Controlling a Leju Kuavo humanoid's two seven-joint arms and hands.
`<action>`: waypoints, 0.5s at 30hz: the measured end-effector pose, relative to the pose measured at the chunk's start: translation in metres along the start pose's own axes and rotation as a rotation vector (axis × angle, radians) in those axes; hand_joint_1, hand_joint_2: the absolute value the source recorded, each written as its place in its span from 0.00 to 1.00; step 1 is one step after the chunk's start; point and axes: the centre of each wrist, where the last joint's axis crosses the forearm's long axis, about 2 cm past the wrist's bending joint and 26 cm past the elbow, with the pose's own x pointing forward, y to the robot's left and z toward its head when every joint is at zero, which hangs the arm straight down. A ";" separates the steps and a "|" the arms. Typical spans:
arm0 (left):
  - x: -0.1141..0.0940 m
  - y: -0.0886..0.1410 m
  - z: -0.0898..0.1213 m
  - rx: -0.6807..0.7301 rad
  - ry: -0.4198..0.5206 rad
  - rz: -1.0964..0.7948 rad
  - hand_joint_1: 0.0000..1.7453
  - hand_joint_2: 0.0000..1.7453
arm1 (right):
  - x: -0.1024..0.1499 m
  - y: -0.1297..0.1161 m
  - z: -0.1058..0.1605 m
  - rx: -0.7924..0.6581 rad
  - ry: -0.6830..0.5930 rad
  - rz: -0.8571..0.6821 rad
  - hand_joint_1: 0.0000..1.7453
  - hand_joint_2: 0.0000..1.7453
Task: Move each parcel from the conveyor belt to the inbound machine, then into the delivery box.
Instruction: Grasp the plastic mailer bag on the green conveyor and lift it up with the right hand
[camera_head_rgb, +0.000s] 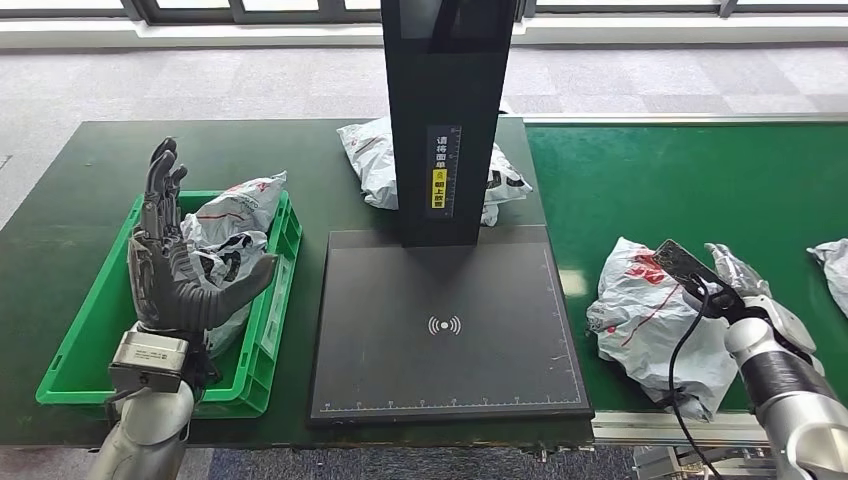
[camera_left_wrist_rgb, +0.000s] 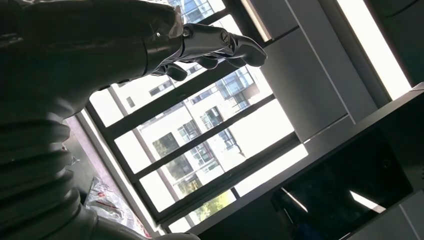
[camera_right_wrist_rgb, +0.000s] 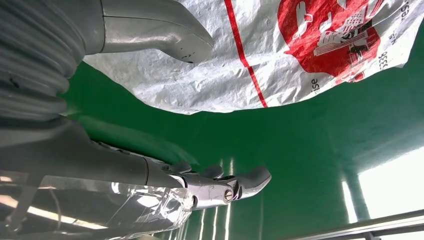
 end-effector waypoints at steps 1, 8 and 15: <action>0.000 0.000 0.000 0.000 -0.001 -0.001 0.00 1.00 | 0.001 0.001 0.000 0.010 -0.006 0.007 0.00 1.00; 0.002 0.002 -0.001 0.003 -0.008 -0.016 0.00 1.00 | 0.014 0.011 -0.002 0.089 -0.053 0.076 0.00 1.00; 0.003 0.002 0.002 0.007 -0.008 -0.033 0.00 1.00 | 0.031 0.026 -0.004 0.222 -0.075 0.176 0.00 1.00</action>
